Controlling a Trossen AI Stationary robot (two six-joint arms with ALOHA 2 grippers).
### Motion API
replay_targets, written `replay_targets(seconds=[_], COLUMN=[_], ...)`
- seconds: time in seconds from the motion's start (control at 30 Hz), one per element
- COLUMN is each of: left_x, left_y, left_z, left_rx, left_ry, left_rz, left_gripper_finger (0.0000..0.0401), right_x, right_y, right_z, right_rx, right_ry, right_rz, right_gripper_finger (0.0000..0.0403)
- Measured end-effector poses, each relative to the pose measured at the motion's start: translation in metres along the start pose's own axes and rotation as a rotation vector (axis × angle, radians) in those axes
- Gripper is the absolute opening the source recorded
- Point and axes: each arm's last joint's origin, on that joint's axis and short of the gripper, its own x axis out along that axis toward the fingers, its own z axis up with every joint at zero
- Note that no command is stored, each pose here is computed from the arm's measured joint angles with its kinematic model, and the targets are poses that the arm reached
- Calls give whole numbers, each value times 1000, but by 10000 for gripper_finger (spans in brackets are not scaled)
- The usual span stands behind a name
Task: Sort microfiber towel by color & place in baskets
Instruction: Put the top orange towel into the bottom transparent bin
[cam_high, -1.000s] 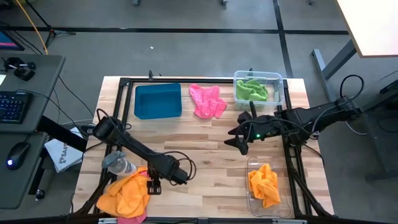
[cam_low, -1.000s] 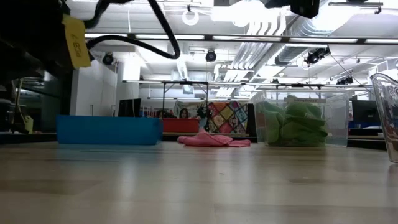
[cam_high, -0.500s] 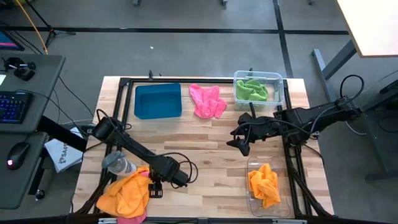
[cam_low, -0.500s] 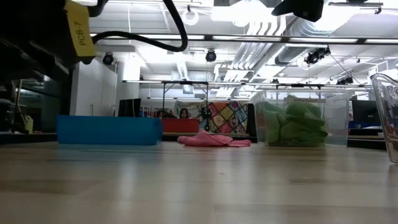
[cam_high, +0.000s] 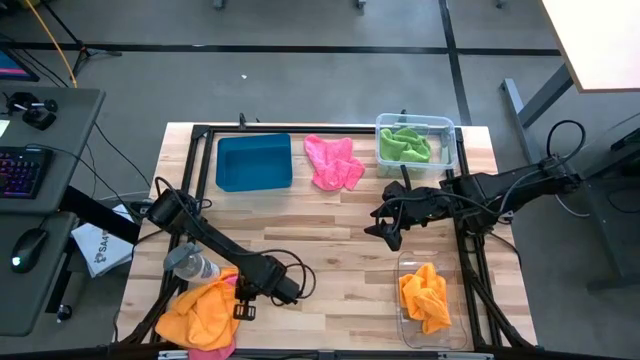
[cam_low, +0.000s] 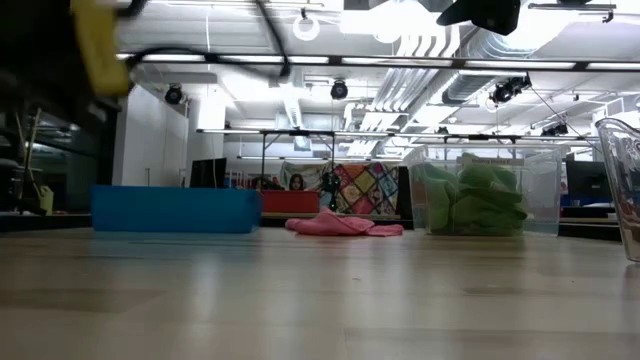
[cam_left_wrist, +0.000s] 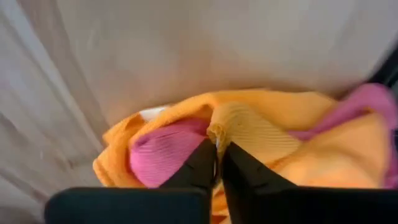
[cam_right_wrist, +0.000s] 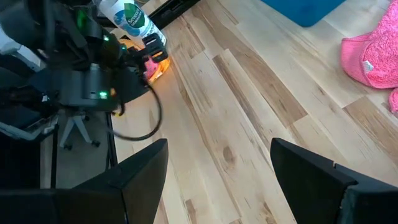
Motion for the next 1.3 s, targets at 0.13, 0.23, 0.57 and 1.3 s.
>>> replay_targets(seconds=[0.13,0.23,0.57,1.3], left_x=[-32,-70,-197,-308], left_y=[-7,-5,22,44], left_z=[-4,-18,-91,-105], left_rx=[76,101,9,36], left_ry=[-95,-181,-664,-1568], left_rz=[19,99,210,535], left_gripper_finger=[4,3,1,0], right_x=[0,0,0,-7], right_y=[0,0,0,27], right_z=[0,0,0,30], right_rx=[0,0,0,-70], right_ry=[0,0,-1,-368], right_rz=[0,0,1,208], right_gripper_finger=[279,279,279,279])
